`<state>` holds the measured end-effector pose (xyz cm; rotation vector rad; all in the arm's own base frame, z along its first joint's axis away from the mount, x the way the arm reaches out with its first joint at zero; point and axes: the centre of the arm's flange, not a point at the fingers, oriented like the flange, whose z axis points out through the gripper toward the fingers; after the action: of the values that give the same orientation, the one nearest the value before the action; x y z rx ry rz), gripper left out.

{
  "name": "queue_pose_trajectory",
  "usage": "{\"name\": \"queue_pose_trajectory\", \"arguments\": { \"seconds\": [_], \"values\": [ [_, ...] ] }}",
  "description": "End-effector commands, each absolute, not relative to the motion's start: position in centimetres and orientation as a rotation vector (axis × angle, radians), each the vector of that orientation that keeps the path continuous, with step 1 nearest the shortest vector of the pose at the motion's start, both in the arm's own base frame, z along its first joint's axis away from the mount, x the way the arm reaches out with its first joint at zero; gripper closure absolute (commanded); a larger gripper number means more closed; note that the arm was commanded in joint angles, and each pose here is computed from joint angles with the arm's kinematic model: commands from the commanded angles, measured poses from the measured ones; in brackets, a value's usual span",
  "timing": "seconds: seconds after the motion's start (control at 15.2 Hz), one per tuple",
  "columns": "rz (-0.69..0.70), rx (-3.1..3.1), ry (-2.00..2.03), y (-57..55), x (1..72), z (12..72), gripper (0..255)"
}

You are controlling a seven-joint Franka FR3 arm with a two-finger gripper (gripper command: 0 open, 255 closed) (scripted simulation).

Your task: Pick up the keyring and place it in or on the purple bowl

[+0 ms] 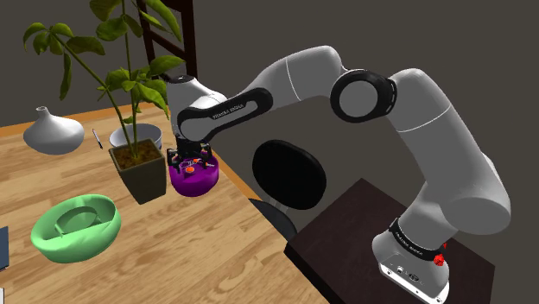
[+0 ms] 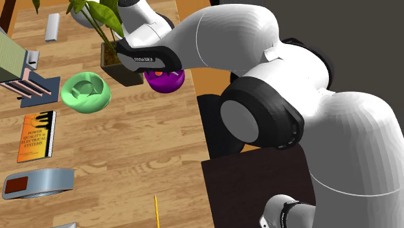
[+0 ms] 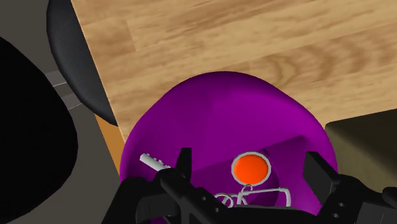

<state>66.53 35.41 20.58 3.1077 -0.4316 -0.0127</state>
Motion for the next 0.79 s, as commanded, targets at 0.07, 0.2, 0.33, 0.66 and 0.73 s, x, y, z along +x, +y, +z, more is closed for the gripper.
{"name": "queue_pose_trajectory", "arguments": {
  "seconds": [0.07,0.2,0.33,0.66,0.73],
  "values": [
    [-0.015,3.109,-0.429,36.3,66.5,22.2,0],
    [-0.015,3.109,-0.429,36.3,66.5,24.8,0],
    [-0.015,3.109,-0.429,36.3,66.5,25.9,0],
    [-0.015,3.109,-0.429,36.3,66.5,25.9,0],
    [-0.015,3.109,-0.429,36.3,66.5,25.9,0]
  ]
}}
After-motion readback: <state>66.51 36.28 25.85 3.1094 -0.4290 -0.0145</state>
